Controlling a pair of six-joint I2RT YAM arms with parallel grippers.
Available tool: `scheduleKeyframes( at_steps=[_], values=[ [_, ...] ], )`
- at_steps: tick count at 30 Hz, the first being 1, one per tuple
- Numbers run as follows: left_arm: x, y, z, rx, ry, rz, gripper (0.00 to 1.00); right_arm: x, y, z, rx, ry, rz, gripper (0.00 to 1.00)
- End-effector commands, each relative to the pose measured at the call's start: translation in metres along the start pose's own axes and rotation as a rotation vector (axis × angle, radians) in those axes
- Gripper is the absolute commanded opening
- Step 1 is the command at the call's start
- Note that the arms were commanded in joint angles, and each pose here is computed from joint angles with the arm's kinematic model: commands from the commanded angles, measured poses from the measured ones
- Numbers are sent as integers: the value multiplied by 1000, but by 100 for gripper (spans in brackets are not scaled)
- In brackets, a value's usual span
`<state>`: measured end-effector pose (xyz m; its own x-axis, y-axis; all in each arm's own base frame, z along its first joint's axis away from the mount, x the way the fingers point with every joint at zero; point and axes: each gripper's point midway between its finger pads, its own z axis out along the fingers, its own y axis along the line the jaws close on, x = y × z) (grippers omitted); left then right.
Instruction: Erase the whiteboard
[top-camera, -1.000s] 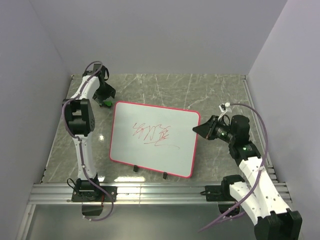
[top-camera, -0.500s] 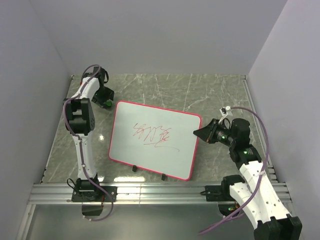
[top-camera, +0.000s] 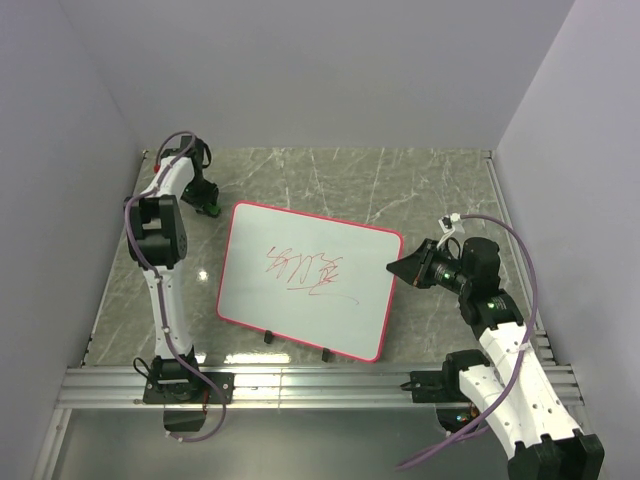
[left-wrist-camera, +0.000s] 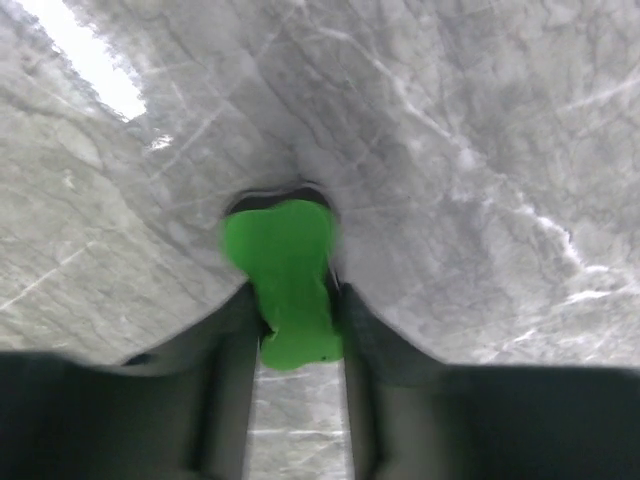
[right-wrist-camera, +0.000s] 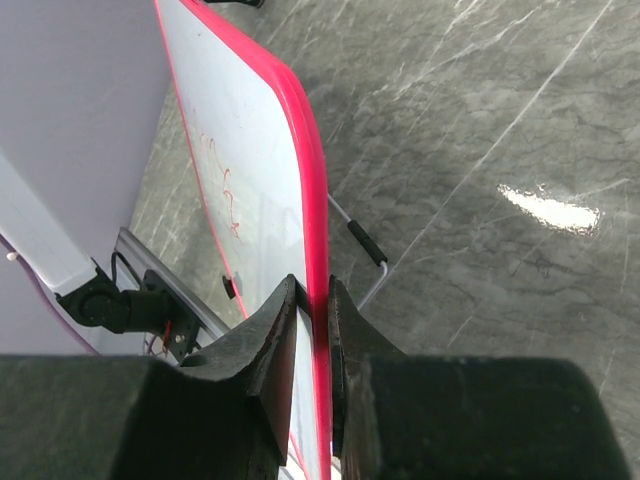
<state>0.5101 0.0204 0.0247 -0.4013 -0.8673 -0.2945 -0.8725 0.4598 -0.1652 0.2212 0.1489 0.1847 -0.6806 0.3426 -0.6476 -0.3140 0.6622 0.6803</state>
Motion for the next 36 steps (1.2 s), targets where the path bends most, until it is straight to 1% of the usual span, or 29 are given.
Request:
scheduleKeyframes(
  at_steps=[1,2,4,5,7,10,13,14,16,17,19,20,21,22,23,25,26,27,28,29,31,32,35,36],
  values=[
    [2,6,15,-3,5,-9,31,7,-18,1,74,20,-1,0],
    [3,8,16,-7,6,-8,22,7,-18,1,73,22,0,0],
    [6,11,17,-17,16,5,12,7,-18,1,73,22,3,0],
    [6,12,18,-20,18,13,0,6,-18,1,73,20,4,0],
    [8,13,17,-16,27,37,0,4,-17,2,72,17,5,0],
    [-2,11,-4,4,-16,75,0,0,-13,2,65,11,5,0],
    [-19,2,-47,76,-108,124,0,-5,-7,2,55,7,-7,0],
    [-30,-1,-75,116,-162,128,0,-6,-6,2,58,4,-12,0],
    [-36,-5,-104,159,-212,172,0,-7,-3,3,55,7,-20,0],
    [-41,-10,-131,213,-251,181,0,-8,-3,3,61,4,-24,0],
    [-41,-15,-158,277,-275,239,0,-8,-1,4,66,7,-37,0],
    [-42,-17,-180,323,-298,253,0,-7,0,4,68,9,-42,0],
    [-30,-27,-195,374,-307,319,0,-8,-1,4,85,9,-48,0],
    [-24,-29,-207,395,-317,344,0,-6,0,5,84,19,-59,0],
    [-8,-31,-230,440,-330,384,0,-5,1,5,87,24,-64,0],
    [13,-37,-252,514,-347,458,0,-8,0,7,103,24,-72,0],
    [30,-28,-260,545,-338,492,0,-7,2,8,104,29,-76,0],
    [53,-38,-273,630,-342,543,0,-12,4,9,109,19,-77,0],
    [76,-36,-279,693,-295,582,0,-13,6,9,106,17,-79,0],
    [108,-24,-278,728,-249,631,0,-12,9,10,98,20,-84,0],
    [149,-19,-287,830,-162,674,0,-14,15,12,86,22,-92,0],
    [188,-4,-286,857,-101,743,0,-14,15,13,86,23,-94,0],
    [243,15,-288,894,-38,812,0,-10,18,14,82,37,-109,0],
    [273,23,-296,919,5,855,0,-7,20,14,79,46,-115,0]
  ],
)
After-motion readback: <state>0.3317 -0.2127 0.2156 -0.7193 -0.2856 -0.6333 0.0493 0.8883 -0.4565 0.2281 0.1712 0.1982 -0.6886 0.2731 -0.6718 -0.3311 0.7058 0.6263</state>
